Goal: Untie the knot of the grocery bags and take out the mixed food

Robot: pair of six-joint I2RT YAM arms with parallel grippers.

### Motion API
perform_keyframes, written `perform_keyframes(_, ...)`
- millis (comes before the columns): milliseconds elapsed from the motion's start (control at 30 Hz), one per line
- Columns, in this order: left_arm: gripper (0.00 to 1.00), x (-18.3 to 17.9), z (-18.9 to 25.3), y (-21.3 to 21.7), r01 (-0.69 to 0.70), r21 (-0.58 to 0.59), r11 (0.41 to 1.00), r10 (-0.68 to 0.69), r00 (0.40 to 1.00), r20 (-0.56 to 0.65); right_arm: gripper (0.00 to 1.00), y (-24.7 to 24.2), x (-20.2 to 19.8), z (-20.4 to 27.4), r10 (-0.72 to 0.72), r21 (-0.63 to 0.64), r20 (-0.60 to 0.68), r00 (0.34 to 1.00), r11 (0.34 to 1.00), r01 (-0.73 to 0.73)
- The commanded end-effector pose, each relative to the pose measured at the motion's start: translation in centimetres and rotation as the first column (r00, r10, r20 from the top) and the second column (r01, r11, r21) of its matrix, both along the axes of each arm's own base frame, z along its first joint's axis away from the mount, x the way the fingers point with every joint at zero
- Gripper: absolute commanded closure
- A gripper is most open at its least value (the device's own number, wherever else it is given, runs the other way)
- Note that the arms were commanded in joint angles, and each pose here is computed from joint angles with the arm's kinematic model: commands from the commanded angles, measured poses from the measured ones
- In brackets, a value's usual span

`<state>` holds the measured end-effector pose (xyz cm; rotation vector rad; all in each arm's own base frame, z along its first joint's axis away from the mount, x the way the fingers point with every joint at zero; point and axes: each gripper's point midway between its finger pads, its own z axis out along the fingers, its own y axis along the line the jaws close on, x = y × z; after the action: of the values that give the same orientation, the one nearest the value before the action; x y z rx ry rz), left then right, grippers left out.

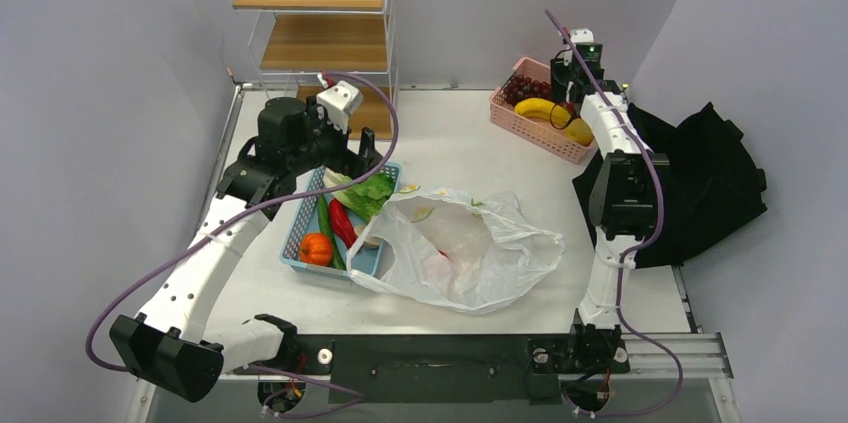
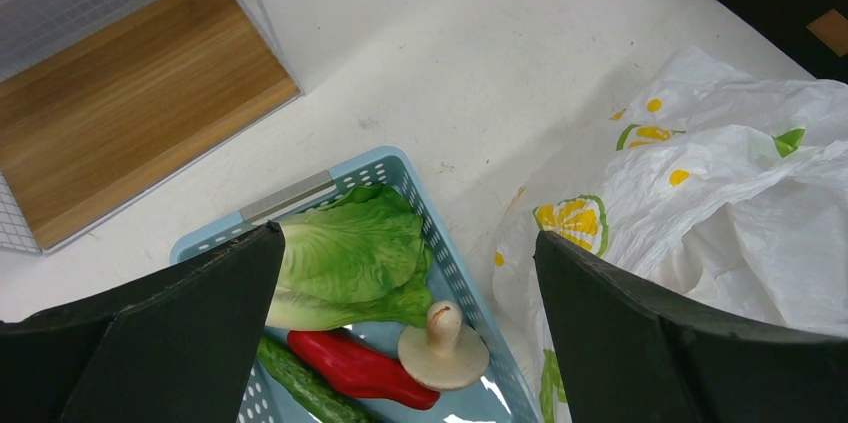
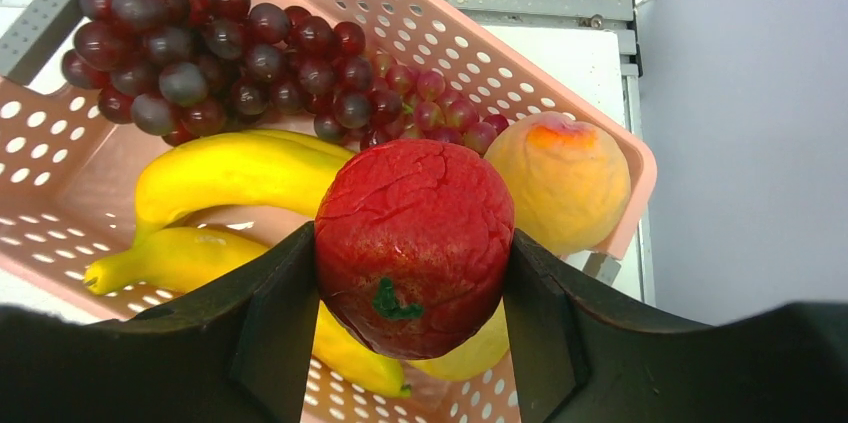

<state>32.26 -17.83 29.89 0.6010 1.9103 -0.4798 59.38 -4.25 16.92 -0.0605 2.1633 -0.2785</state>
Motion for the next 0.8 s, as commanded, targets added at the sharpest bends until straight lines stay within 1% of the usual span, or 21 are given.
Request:
perform_keyframes(0,0.03,-0.1,1.5,-0.2,0.039,0.022,0.999,-0.039,0.999,0.023,0.42,-0.5,1.9,2.1,0.038,-0.012,0.072,0.997,0.999,-0.038)
perform_keyframes(100,0.03,-0.7,0.1,-0.3,0.075,0.055,0.996,-0.074,0.997,-0.011,0.23,-0.2,2.0,1.7,0.061,-0.011,0.062,0.996,0.998,-0.060)
perform_keyframes(133,0.03,-1.3,-0.1,-0.7,0.106,0.053,0.993,-0.106,0.994,-0.012,0.21,-0.2,2.1,1.9,0.064,-0.011,0.064,0.996,0.998,-0.063)
perform_keyframes(200,0.03,-2.4,-0.1,-1.5,0.171,0.070,0.983,-0.173,0.984,0.029,0.18,-0.1,2.0,2.4,0.067,-0.008,0.070,0.995,0.998,-0.066)
perform_keyframes(233,0.03,-2.6,0.2,-1.9,0.201,0.095,0.975,-0.208,0.976,0.072,0.15,0.0,1.8,3.0,0.076,-0.002,0.077,0.994,0.997,-0.076)
perform_keyframes(300,0.03,-4.1,0.0,-3.2,0.271,0.159,0.949,-0.292,0.948,0.125,0.12,0.5,1.5,4.1,0.096,0.016,0.092,0.991,0.995,-0.098)
perform_keyframes(367,0.03,-6.1,-0.8,-5.0,0.350,0.223,0.910,-0.386,0.911,0.146,0.11,1.1,1.0,5.5,0.118,0.033,0.109,0.987,0.992,-0.123)
perform_keyframes(433,0.03,-8.2,-1.4,-6.9,0.437,0.264,0.860,-0.485,0.861,0.154,0.10,2.1,0.0,7.1,0.154,0.071,0.127,0.980,0.984,-0.164)
perform_keyframes(467,0.03,-9.7,-1.7,-8.3,0.489,0.286,0.824,-0.544,0.824,0.158,0.10,3.2,-1.0,8.5,0.193,0.107,0.144,0.971,0.972,-0.209)
perform_keyframes(500,0.03,-10.3,-2.3,-9.0,0.510,0.301,0.805,-0.569,0.808,0.154,0.10,4.0,-1.7,9.0,0.215,0.132,0.149,0.965,0.963,-0.235)
perform_keyframes(533,0.03,-11.5,-2.9,-10.2,0.555,0.323,0.767,-0.621,0.769,0.151,0.09,5.2,-3.2,10.1,0.262,0.161,0.159,0.952,0.944,-0.286)
perform_keyframes(567,0.03,-11.7,-3.9,-10.9,0.570,0.342,0.747,-0.640,0.756,0.136,0.10,6.0,-4.2,9.8,0.288,0.183,0.145,0.947,0.932,-0.312)
perform_keyframes(600,0.04,-12.8,-4.4,-11.9,0.599,0.360,0.715,-0.676,0.724,0.137,0.09,7.2,-6.0,11.6,0.338,0.202,0.166,0.926,0.908,-0.367)
perform_keyframes(633,0.04,-13.3,-5.5,-13.0,0.616,0.376,0.692,-0.696,0.707,0.125,0.09,7.9,-7.2,10.9,0.360,0.226,0.143,0.922,0.895,-0.385)
perform_keyframes(667,0.04,-13.4,-5.8,-13.7,0.621,0.383,0.684,-0.706,0.696,0.132,0.10,8.9,-9.2,12.3,0.399,0.246,0.157,0.903,0.870,-0.427)
perform_keyframes(700,0.04,-13.7,-7.0,-14.4,0.631,0.398,0.666,-0.716,0.690,0.105,0.09,9.4,-10.5,11.3,0.418,0.276,0.129,0.899,0.856,-0.437)
perform_keyframes(733,0.05,-13.5,-7.5,-15.0,0.629,0.402,0.665,-0.715,0.692,0.100,0.09,10.2,-12.5,12.4,0.450,0.297,0.140,0.882,0.831,-0.471)
perform_keyframes(767,0.05,-13.2,-8.7,-15.7,0.627,0.416,0.659,-0.710,0.701,0.069,0.10,10.6,-13.8,10.9,0.464,0.330,0.103,0.880,0.818,-0.471)
